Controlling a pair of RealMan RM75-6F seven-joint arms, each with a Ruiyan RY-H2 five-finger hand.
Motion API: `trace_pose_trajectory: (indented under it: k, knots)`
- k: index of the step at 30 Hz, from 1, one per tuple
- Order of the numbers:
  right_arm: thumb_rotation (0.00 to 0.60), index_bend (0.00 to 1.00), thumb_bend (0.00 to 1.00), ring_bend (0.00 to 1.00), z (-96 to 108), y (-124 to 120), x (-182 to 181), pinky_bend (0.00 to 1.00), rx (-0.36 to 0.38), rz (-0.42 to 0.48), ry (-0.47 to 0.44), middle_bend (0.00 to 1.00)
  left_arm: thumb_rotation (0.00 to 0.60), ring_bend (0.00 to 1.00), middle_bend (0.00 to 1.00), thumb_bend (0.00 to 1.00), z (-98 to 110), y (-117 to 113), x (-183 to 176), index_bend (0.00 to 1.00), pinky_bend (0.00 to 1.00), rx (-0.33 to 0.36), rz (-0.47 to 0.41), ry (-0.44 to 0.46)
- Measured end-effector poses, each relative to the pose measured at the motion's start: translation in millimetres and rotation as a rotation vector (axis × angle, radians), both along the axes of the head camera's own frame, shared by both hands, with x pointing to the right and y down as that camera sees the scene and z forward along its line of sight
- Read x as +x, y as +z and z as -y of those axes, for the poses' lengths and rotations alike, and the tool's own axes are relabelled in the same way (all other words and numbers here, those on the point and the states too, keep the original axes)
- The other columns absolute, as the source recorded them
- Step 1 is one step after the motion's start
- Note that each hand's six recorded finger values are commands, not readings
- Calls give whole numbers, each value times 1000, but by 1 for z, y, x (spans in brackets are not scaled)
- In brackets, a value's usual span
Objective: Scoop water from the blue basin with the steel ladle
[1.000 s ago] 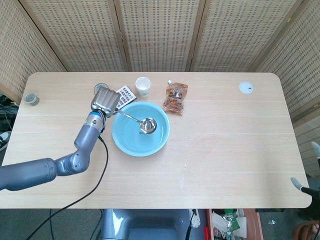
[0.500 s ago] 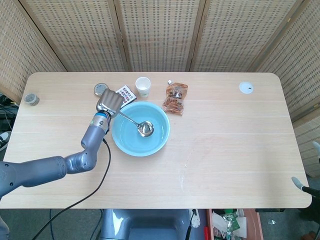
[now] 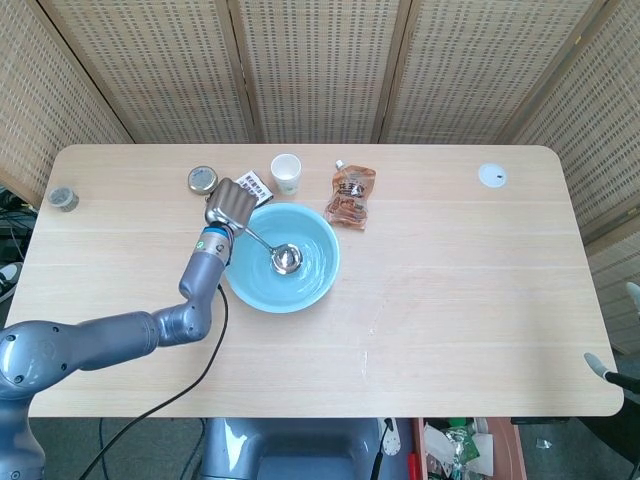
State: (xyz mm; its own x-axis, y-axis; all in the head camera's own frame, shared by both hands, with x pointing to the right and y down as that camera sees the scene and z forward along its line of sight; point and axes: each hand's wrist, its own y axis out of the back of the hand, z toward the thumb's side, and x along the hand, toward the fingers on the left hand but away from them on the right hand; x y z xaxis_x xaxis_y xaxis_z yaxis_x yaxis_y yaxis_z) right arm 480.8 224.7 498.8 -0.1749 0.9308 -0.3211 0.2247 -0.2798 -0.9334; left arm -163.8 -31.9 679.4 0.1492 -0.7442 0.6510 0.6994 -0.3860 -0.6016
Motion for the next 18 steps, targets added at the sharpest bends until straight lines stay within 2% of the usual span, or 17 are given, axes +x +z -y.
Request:
trace_pose_trajectory:
  k: [7,18]
  knots:
    - [600,0,0,0,0,-1,2,0,0,3,4,0,600,954,1000,513,-11,7,15,914,1000,1,32,53]
    - [600,0,0,0,-1,-3,2,0,5,11,5,0,600,954,1000,514,-16,11,19,914,1000,-18,6,26]
